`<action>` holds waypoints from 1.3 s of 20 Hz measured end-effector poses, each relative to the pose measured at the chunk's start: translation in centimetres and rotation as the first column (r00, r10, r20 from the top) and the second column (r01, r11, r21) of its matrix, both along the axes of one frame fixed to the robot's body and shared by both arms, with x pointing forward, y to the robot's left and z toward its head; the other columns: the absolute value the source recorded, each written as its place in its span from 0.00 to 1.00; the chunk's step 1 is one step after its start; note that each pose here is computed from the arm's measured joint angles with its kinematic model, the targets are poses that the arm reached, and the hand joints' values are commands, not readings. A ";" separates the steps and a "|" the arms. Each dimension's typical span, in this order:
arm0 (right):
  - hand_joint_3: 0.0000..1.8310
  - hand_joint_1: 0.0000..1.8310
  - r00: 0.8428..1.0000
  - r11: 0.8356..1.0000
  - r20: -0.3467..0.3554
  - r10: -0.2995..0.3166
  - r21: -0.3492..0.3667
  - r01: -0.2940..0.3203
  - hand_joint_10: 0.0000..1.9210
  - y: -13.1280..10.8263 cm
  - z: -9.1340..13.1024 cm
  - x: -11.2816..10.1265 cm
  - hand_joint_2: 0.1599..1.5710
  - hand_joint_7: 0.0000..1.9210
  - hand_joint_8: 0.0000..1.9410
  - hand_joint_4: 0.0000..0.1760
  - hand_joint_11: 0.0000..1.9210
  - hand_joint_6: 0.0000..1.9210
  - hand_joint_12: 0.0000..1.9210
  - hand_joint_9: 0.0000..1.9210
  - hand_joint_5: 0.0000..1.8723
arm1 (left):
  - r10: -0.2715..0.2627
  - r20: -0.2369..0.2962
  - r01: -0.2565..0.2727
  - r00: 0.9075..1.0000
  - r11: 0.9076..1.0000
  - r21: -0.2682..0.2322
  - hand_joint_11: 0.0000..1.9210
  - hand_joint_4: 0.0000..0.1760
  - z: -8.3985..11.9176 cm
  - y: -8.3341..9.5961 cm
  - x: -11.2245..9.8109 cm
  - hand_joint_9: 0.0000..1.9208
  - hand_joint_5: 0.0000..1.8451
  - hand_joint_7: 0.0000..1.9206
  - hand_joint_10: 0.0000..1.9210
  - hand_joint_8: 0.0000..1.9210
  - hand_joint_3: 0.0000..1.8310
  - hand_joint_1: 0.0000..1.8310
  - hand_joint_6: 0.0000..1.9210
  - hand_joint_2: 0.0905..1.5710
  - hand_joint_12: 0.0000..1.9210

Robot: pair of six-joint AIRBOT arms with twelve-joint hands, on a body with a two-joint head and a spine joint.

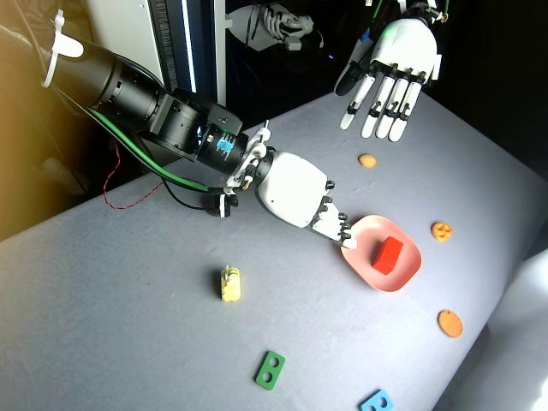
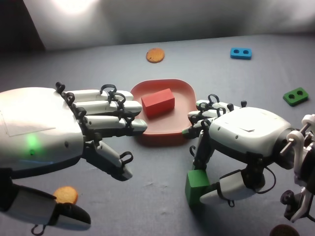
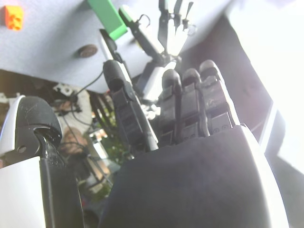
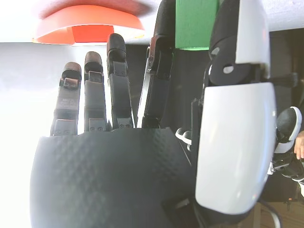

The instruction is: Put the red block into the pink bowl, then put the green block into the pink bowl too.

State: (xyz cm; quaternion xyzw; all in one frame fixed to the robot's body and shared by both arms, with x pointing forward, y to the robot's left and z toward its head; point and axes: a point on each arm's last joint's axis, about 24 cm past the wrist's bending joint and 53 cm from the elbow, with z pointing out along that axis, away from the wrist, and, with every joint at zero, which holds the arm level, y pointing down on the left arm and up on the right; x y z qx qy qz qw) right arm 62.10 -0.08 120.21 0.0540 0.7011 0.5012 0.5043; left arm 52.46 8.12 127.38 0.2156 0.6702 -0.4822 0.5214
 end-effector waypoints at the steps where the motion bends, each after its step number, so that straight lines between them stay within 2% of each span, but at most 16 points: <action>1: 0.00 0.62 1.000 1.000 0.000 0.000 0.000 0.000 0.00 0.0 0.0 0.0 0.56 0.24 0.00 0.81 0.00 0.01 0.00 0.09 0.81 | 0.000 0.000 0.000 1.000 1.000 0.000 0.00 0.89 0.0 0.0 0.0 0.00 0.41 0.08 0.00 0.00 0.00 0.33 0.00 0.65 0.00; 3: 0.00 0.62 1.000 1.000 0.000 0.000 0.000 0.000 0.00 0.0 0.0 0.0 0.56 0.23 0.00 0.92 0.00 0.01 0.00 0.08 0.81 | 0.000 0.000 0.000 1.000 1.000 0.000 0.00 0.88 0.0 0.0 0.0 0.00 0.42 0.08 0.00 0.00 0.00 0.33 0.00 0.65 0.00; 5: 0.00 0.62 1.000 1.000 0.000 0.000 0.000 0.000 0.00 0.0 0.0 0.0 0.56 0.23 0.00 0.89 0.00 0.01 0.00 0.08 0.81 | -0.001 0.000 0.001 1.000 1.000 0.001 0.00 0.79 0.0 0.0 0.0 0.00 0.42 0.09 0.00 0.00 0.00 0.34 0.00 0.65 0.00; 7: 0.00 0.62 1.000 1.000 0.002 -0.001 -0.001 0.001 0.00 0.0 -0.1 0.0 0.56 0.23 0.00 1.00 0.00 0.01 0.00 0.08 0.81 | -0.001 0.001 0.001 1.000 1.000 0.002 0.01 0.89 0.0 0.0 0.0 0.01 0.43 0.09 0.00 0.00 0.00 0.34 0.00 0.64 0.00; 10: 0.00 0.63 1.000 1.000 0.002 -0.001 -0.001 0.001 0.00 0.0 -0.1 0.0 0.56 0.23 0.00 0.71 0.00 0.00 0.00 0.09 0.81 | -0.001 0.001 0.001 1.000 1.000 0.002 0.00 0.80 0.0 0.0 0.0 0.00 0.42 0.08 0.00 0.00 0.00 0.33 0.00 0.65 0.00; 11: 0.00 0.63 1.000 1.000 0.003 -0.001 -0.001 0.001 0.00 0.0 0.0 0.0 0.56 0.23 0.00 0.69 0.00 0.00 0.00 0.09 0.81 | -0.001 0.001 0.001 1.000 1.000 0.002 0.00 0.88 0.0 0.0 0.0 0.00 0.42 0.08 0.00 0.00 0.00 0.33 0.00 0.65 0.00; 13: 0.00 0.63 1.000 1.000 0.007 0.002 -0.004 -0.001 0.00 0.0 0.0 0.0 0.56 0.23 0.00 0.70 0.00 0.00 0.00 0.10 0.81 | -0.002 0.001 0.002 1.000 1.000 0.003 0.00 0.83 0.0 0.0 0.0 0.00 0.43 0.10 0.00 0.01 0.00 0.35 0.00 0.64 0.00; 14: 0.00 0.62 1.000 1.000 0.012 0.004 -0.007 -0.004 0.00 0.1 0.1 -0.1 0.56 0.23 0.00 0.85 0.00 0.00 0.00 0.09 0.81 | -0.002 0.000 0.002 1.000 1.000 0.003 0.00 0.77 -0.1 0.0 0.0 0.00 0.43 0.10 0.00 0.01 0.00 0.36 0.00 0.64 0.00; 17: 0.00 0.62 1.000 1.000 0.022 0.012 -0.005 -0.012 0.01 0.3 0.7 -0.1 0.56 0.23 0.00 0.88 0.00 0.00 0.00 0.10 0.81 | -0.002 0.000 0.002 1.000 1.000 0.003 0.00 0.87 -0.1 0.0 0.0 0.00 0.43 0.09 0.00 0.00 0.00 0.35 0.00 0.64 0.00; 18: 0.00 0.62 1.000 1.000 0.029 0.011 0.000 -0.011 0.01 0.4 1.1 0.0 0.55 0.24 0.01 0.88 0.00 0.00 0.00 0.12 0.81 | -0.002 0.000 0.002 1.000 1.000 0.003 0.00 0.73 -0.1 0.0 0.0 0.00 0.43 0.09 0.00 0.00 0.00 0.36 0.00 0.64 0.00; 20: 0.00 0.63 0.999 1.000 0.042 0.009 0.009 -0.010 0.00 0.4 1.8 0.1 0.56 0.23 0.00 0.52 0.00 0.00 0.00 0.10 0.81 | -0.002 0.000 0.002 1.000 1.000 0.003 0.00 0.80 -0.1 0.0 0.0 0.00 0.44 0.09 0.00 0.00 0.00 0.37 0.00 0.63 0.00; 21: 0.00 0.63 0.999 1.000 0.048 0.009 0.011 -0.009 0.00 0.4 2.0 0.2 0.56 0.23 0.00 0.50 0.00 0.00 0.00 0.10 0.81 | -0.002 0.000 0.002 1.000 1.000 0.004 0.00 0.77 -0.1 0.0 0.0 0.00 0.43 0.08 0.00 0.00 0.00 0.37 0.00 0.64 0.00; 22: 0.00 0.63 0.999 1.000 0.049 0.010 0.011 -0.010 0.00 0.5 2.1 0.2 0.56 0.24 0.00 0.72 0.00 0.00 0.00 0.09 0.81 | -0.002 0.000 0.002 1.000 1.000 0.004 0.00 0.78 -0.1 0.0 0.0 0.00 0.43 0.08 0.00 0.00 0.00 0.37 0.00 0.64 0.00; 24: 0.00 0.63 0.999 1.000 0.053 0.007 0.009 -0.008 0.00 0.3 2.4 0.4 0.56 0.23 0.00 0.49 0.00 0.00 0.00 0.09 0.81 | -0.002 0.001 0.002 1.000 1.000 0.004 0.00 0.89 -0.1 0.0 0.0 0.00 0.42 0.08 0.00 0.00 0.00 0.34 0.00 0.65 0.00; 25: 0.00 0.63 0.998 1.000 0.063 0.002 0.010 -0.002 0.01 0.2 2.7 0.7 0.56 0.23 0.00 0.47 0.00 0.00 0.00 0.10 0.81 | -0.002 0.000 0.002 1.000 1.000 0.004 0.00 0.80 -0.1 0.0 0.0 0.00 0.43 0.09 0.00 0.00 0.00 0.35 0.01 0.64 0.00; 26: 0.00 0.63 0.997 1.000 0.072 -0.011 0.016 0.010 0.00 -0.2 3.1 1.2 0.56 0.23 0.00 0.62 0.00 0.00 0.00 0.09 0.81 | -0.002 0.001 0.002 1.000 1.000 0.004 0.00 0.79 -0.1 0.0 0.0 0.00 0.42 0.08 0.00 0.00 0.00 0.35 0.00 0.64 0.00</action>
